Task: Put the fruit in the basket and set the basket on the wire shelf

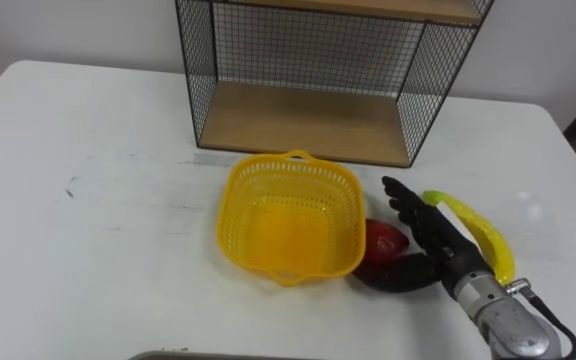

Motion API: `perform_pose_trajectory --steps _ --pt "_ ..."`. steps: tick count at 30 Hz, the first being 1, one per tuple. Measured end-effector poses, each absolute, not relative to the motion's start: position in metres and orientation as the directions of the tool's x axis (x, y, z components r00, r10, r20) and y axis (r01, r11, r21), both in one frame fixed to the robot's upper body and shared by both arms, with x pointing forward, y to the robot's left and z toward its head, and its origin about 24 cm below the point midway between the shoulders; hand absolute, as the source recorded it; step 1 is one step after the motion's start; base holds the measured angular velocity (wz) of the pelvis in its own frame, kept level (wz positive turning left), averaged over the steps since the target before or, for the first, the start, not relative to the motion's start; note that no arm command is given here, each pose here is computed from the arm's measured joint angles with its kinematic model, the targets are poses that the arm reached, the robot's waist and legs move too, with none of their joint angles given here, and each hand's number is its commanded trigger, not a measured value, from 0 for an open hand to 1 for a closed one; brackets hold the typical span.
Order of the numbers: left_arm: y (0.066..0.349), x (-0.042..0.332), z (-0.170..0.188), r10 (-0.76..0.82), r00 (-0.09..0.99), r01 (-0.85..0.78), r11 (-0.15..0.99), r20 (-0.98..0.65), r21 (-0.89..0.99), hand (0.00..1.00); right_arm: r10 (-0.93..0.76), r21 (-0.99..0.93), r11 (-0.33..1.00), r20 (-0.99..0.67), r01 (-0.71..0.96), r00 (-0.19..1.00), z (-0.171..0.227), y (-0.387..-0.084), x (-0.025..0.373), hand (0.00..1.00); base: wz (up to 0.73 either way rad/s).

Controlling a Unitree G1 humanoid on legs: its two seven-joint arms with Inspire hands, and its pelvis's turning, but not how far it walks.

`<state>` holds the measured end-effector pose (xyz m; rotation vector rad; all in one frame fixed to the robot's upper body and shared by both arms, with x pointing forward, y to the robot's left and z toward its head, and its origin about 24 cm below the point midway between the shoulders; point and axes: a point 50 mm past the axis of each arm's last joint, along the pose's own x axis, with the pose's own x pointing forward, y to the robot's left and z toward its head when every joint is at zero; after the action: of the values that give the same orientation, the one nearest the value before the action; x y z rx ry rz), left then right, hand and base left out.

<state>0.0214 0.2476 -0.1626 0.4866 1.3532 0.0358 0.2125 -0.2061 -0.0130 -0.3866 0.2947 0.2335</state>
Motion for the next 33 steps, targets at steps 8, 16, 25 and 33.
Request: perform_pose_trajectory --steps 8,16,25,33 --pt "0.248 0.021 -0.163 0.302 0.229 0.252 0.9 -0.925 0.356 0.0 0.165 -0.398 0.868 -0.332 -0.297 0.929 -0.014 -0.206 0.212 0.16 0.03" --pt "0.249 0.02 -0.162 0.311 0.215 0.247 0.9 -0.926 0.359 0.0 0.089 -0.458 0.857 -0.318 -0.235 0.944 -0.015 -0.217 0.215 1.0 0.02" --pt "0.254 0.021 -0.161 0.331 0.216 0.238 0.895 -0.919 0.378 0.0 0.035 -0.481 0.853 -0.332 -0.201 0.943 -0.021 -0.225 0.22 1.0 0.0" --pt "0.254 0.022 -0.161 0.331 0.216 0.249 0.891 -0.919 0.38 0.0 0.021 -0.478 0.856 -0.345 -0.195 0.938 -0.025 -0.226 0.219 1.0 0.01"
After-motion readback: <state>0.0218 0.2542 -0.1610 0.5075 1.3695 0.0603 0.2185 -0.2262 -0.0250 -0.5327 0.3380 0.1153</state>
